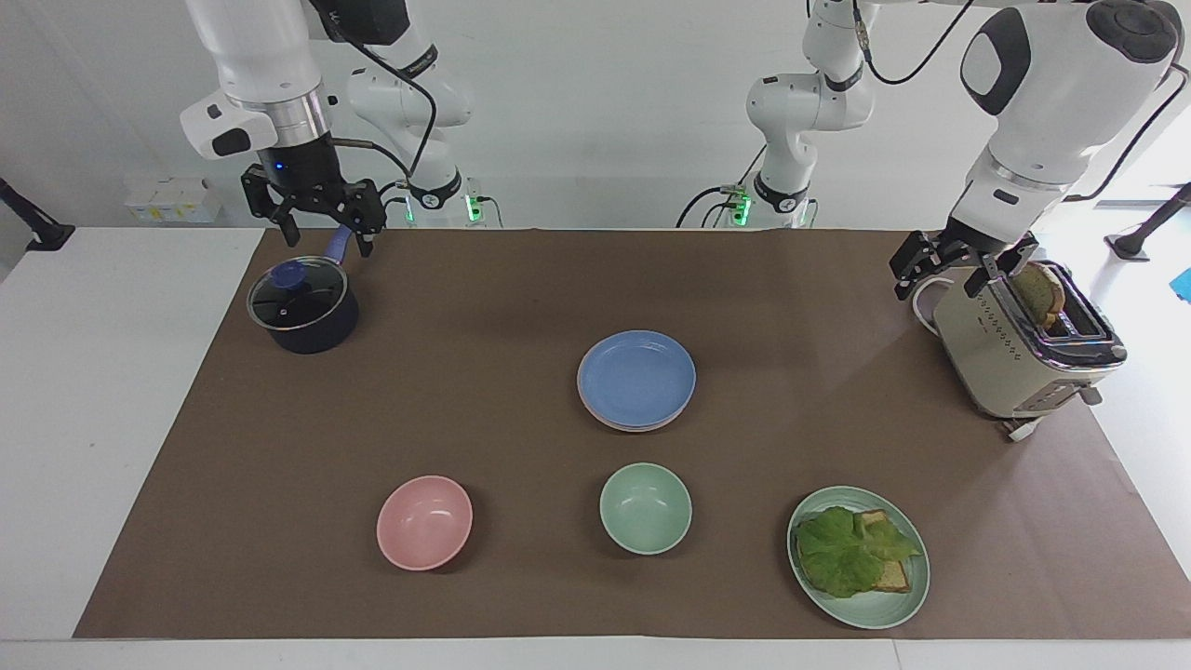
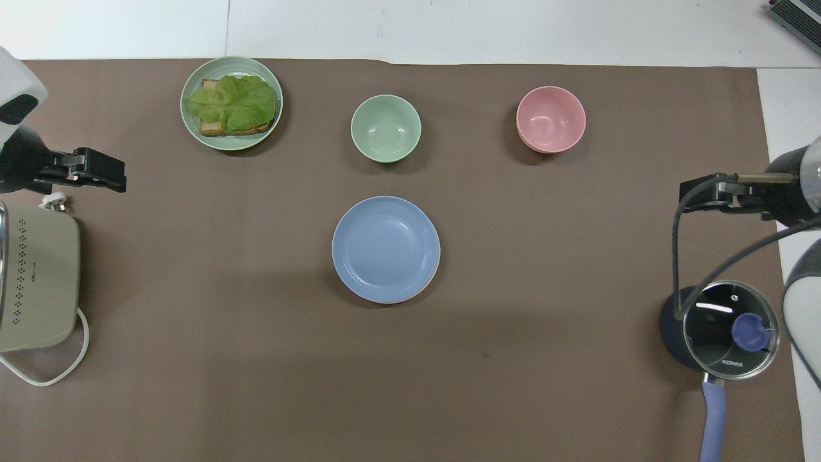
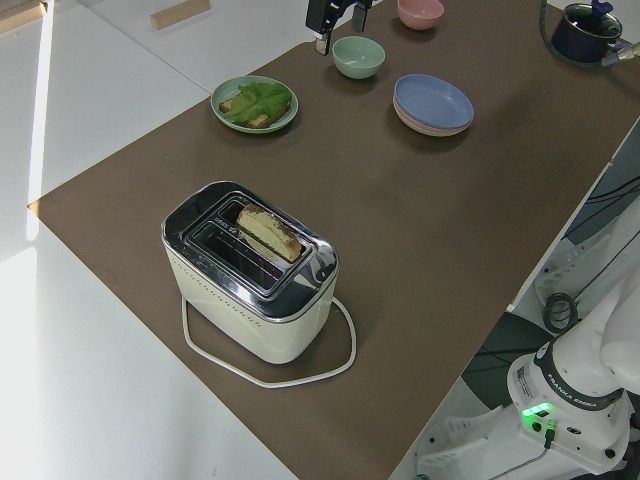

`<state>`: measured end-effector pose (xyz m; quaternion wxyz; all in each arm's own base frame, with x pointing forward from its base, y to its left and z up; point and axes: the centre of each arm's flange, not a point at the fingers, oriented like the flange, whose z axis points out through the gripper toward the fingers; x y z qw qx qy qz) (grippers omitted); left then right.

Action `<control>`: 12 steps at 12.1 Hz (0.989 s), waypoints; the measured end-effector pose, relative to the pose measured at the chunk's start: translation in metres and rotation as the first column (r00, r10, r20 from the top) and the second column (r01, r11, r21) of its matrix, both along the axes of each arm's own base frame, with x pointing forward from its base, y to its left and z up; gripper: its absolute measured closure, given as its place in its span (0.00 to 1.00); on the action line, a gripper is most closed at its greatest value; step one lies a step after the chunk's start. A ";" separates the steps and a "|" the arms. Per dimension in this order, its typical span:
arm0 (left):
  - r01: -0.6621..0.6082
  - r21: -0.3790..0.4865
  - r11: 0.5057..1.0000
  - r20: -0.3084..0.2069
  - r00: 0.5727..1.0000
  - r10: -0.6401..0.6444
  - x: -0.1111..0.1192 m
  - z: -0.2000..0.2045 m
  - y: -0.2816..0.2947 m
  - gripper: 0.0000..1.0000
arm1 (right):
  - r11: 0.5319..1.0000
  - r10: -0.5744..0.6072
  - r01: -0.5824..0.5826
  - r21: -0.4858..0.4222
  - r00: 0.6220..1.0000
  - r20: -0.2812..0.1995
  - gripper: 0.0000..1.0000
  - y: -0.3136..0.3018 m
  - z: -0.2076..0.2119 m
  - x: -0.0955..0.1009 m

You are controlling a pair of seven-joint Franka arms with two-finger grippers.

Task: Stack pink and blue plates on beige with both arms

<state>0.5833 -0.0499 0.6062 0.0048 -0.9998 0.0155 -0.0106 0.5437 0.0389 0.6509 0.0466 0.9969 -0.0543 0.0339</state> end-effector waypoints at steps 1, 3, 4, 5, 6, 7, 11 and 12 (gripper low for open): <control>0.000 0.000 1.000 0.000 1.000 0.000 0.000 0.000 0.000 0.00 | 1.000 0.006 -0.006 -0.001 1.000 -0.013 0.00 -0.003 0.002 -0.001; 0.000 0.000 1.000 0.000 1.000 0.000 0.000 0.000 0.000 0.00 | 0.999 0.020 -0.018 0.036 0.998 -0.055 0.00 -0.014 -0.007 -0.004; 0.000 0.000 1.000 0.000 1.000 0.000 0.000 0.000 0.000 0.00 | 0.998 0.026 -0.022 0.053 0.998 -0.061 0.00 -0.019 -0.011 -0.006; 0.000 0.000 1.000 0.000 1.000 0.000 0.000 0.000 0.000 0.00 | 0.998 0.026 -0.022 0.064 0.998 -0.060 0.00 -0.021 -0.012 -0.006; 0.000 0.000 1.000 0.000 1.000 0.000 0.000 0.000 0.000 0.00 | 0.997 0.026 -0.022 0.068 0.998 -0.057 0.00 -0.022 -0.012 -0.006; 0.000 0.000 1.000 0.000 1.000 0.000 0.000 0.000 0.000 0.00 | 0.997 0.026 -0.022 0.068 0.998 -0.055 0.00 -0.022 -0.012 -0.006; 0.000 0.000 1.000 0.000 1.000 0.000 0.000 0.000 0.000 0.00 | 0.997 0.026 -0.023 0.070 0.998 -0.051 0.00 -0.021 -0.010 -0.006; 0.000 0.000 1.000 0.000 1.000 0.000 0.000 0.000 0.000 0.00 | 0.997 0.026 -0.023 0.070 0.998 -0.052 0.00 -0.022 -0.010 -0.006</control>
